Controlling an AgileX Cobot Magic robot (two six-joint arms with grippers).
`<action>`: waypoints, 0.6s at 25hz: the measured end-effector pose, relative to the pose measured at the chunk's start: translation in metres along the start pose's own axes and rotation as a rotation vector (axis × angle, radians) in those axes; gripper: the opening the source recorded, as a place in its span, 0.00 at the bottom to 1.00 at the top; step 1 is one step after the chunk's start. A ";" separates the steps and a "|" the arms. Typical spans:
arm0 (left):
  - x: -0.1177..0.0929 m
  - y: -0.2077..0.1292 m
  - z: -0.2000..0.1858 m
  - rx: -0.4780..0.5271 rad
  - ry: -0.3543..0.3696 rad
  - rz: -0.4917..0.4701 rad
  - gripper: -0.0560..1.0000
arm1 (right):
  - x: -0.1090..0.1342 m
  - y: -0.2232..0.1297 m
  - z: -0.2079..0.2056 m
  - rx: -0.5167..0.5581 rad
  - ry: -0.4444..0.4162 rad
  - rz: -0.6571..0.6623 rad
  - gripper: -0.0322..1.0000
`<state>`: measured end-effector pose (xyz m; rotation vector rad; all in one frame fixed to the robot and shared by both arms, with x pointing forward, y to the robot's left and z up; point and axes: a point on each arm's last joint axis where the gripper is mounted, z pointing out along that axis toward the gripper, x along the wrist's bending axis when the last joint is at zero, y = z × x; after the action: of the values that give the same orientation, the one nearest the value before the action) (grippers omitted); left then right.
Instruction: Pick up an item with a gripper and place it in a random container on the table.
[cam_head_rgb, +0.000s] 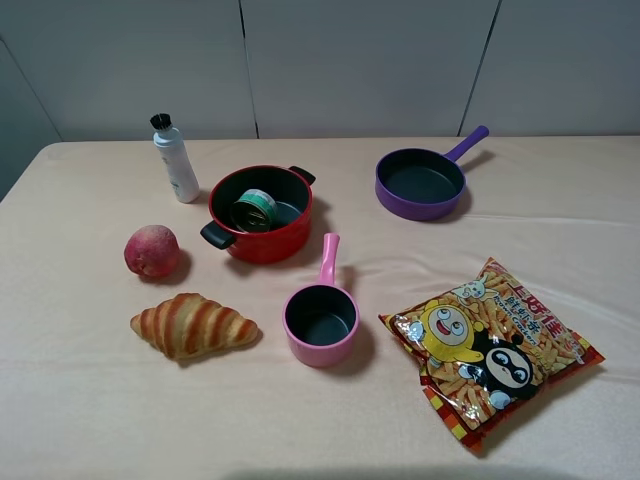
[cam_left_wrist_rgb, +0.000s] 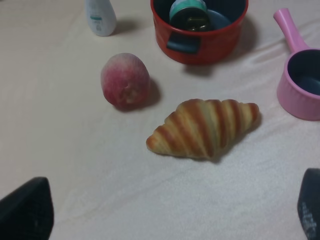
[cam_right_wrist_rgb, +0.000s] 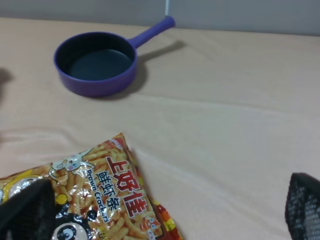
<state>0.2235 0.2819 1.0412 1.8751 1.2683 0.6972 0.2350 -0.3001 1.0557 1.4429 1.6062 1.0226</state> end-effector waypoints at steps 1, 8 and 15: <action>0.000 0.000 0.000 0.000 0.000 0.000 0.99 | 0.000 0.000 0.000 0.000 -0.003 0.001 0.70; 0.000 0.000 0.000 0.000 0.000 0.000 0.99 | 0.000 0.000 0.000 0.000 -0.006 0.002 0.70; 0.000 0.000 0.000 0.000 0.000 0.000 0.99 | 0.000 0.000 0.000 0.000 -0.006 0.002 0.70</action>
<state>0.2235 0.2819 1.0412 1.8751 1.2683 0.6972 0.2350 -0.3001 1.0557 1.4472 1.6003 1.0184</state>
